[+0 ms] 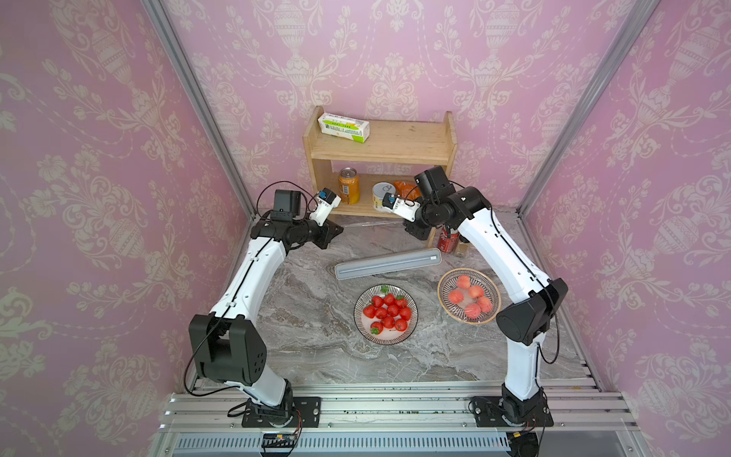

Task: Wrap the plate with plastic wrap
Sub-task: Pull the plastic wrap from the plastic wrap cutting box, then cover the plate with plastic wrap.

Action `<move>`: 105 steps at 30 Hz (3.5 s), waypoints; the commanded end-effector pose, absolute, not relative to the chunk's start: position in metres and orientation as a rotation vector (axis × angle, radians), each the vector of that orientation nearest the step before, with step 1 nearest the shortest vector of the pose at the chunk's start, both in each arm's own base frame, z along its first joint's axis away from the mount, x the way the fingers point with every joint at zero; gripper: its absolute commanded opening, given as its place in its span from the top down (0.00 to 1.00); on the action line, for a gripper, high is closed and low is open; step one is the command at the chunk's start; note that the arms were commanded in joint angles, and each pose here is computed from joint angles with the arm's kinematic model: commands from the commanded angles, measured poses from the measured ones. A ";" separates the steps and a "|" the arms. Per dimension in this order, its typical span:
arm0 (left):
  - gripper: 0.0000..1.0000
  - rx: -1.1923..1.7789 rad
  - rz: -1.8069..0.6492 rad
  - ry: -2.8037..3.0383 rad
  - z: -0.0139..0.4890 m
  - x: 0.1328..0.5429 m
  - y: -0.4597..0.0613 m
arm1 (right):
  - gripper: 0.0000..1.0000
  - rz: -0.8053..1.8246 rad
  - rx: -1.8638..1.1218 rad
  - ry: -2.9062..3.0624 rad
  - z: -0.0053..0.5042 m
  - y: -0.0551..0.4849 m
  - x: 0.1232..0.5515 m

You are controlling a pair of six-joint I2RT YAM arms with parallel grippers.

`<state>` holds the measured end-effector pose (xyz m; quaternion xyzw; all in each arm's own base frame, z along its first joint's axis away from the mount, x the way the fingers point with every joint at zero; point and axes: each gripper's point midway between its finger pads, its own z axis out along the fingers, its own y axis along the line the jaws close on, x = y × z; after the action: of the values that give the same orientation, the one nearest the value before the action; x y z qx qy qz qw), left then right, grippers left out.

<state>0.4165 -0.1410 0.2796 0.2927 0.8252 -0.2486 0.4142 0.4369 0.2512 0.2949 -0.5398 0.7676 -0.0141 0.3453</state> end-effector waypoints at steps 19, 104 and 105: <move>1.00 0.740 -0.610 1.927 0.335 0.411 -0.144 | 1.00 -0.080 -1.349 1.916 0.336 0.247 0.432; 1.00 0.681 -0.441 1.718 0.423 0.400 -0.132 | 1.00 -0.253 -1.218 1.730 0.422 0.249 0.421; 1.00 0.683 -0.440 1.716 0.423 0.400 -0.132 | 1.00 -0.255 -1.217 1.729 0.422 0.248 0.421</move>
<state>0.4021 -0.1336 0.3940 0.2928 0.7556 -0.1986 0.5513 0.4267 0.2594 0.3770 -0.5224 0.7304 -0.0859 0.4315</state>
